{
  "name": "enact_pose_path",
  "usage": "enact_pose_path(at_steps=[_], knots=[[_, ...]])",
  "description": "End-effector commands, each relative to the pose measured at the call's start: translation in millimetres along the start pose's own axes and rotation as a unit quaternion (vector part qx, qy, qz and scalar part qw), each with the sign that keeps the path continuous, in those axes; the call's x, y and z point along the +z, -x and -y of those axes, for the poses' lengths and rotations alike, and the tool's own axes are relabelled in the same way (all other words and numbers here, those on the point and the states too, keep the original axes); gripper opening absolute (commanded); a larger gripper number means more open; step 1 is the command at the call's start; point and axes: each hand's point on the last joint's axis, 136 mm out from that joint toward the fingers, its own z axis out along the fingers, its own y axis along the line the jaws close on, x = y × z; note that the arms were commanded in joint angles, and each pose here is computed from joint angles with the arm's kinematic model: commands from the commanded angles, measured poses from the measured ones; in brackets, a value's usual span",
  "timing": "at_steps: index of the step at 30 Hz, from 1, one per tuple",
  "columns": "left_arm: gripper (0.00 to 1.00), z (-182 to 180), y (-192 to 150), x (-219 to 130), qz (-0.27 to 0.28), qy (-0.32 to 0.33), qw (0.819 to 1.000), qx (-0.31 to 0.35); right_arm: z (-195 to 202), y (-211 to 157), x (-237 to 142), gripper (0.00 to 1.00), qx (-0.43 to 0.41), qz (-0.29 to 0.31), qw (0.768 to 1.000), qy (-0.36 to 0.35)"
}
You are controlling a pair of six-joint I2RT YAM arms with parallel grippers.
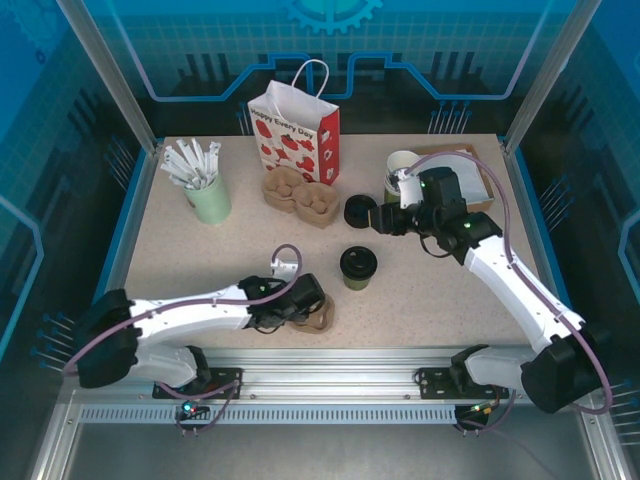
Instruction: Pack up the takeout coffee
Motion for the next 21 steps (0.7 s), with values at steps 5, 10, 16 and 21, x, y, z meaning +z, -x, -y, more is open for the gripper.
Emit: enact_pose_path(at_steps=[5,10,16,21], knots=[[0.67,-48.1,31.9,-16.8,0.004,-0.039,0.998,-0.059,-56.7,-31.6,-12.6,0.56,-0.082,-0.047,0.993,0.066],[0.70,-69.2,57.5,-16.7,0.015,-0.103,0.986,-0.128,-111.9,-85.9,-7.2,0.65,-0.142,-0.121,0.971,0.150],[0.72,-63.8,141.9,-51.2,0.105,-0.137,0.981,-0.087,-117.2,-74.4,-7.0,0.74,-0.176,-0.102,0.971,0.126],[0.75,-56.7,243.7,-89.6,0.193,-0.157,0.965,-0.082,-102.5,-33.8,-7.5,0.78,-0.164,-0.054,0.982,0.080]])
